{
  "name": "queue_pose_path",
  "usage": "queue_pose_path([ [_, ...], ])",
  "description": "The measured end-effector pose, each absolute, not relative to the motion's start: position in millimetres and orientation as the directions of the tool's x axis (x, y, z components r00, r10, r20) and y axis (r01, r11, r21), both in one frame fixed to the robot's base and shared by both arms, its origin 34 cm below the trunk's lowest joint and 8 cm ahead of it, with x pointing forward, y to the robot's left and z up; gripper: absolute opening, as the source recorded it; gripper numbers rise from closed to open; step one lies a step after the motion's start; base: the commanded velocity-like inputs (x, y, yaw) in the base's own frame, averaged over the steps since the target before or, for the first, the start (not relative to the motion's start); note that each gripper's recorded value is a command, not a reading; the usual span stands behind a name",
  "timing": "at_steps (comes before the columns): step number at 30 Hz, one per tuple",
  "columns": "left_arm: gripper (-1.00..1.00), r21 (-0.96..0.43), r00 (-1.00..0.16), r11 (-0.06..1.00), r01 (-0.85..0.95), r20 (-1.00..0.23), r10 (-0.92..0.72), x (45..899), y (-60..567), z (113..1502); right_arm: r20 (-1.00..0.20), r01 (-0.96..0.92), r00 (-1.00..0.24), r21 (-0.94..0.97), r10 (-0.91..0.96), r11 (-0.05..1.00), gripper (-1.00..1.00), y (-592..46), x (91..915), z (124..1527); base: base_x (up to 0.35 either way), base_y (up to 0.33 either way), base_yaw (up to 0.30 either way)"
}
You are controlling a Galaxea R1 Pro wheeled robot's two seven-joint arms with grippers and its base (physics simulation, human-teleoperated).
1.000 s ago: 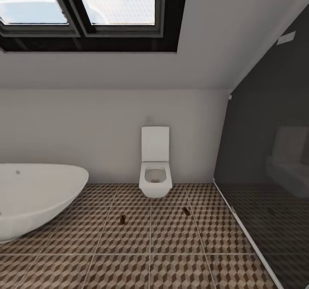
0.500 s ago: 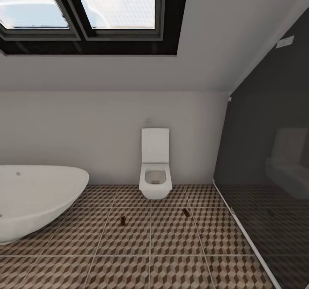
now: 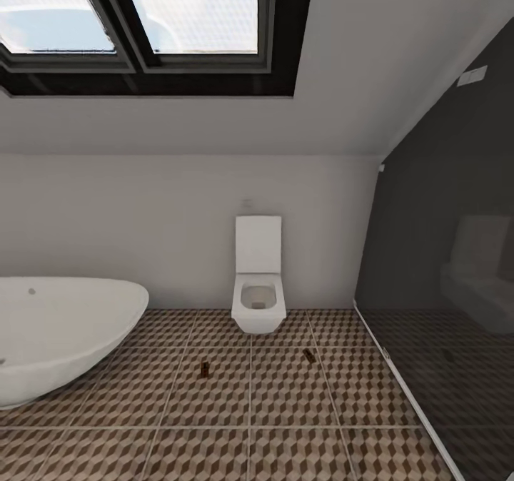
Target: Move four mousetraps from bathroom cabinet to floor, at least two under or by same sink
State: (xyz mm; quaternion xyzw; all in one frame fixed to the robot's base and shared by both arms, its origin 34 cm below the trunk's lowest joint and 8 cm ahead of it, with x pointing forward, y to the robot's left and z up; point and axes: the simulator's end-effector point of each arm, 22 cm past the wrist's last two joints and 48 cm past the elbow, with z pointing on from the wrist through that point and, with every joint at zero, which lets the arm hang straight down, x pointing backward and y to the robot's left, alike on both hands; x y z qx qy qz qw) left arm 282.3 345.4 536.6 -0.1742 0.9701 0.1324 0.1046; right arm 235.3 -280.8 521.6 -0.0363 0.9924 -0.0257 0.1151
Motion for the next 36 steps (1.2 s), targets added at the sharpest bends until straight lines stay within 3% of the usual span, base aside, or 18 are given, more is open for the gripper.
queue_pose_path([
  [36, 1.00, 0.217, -0.915, 0.904, -0.368, -0.257, -0.310, 285, 345, 550, -0.228, -0.073, -0.970, -0.077, -0.089, 0.994, 1.00, -288, 235, 534, 0.000, 0.000, 0.000],
])
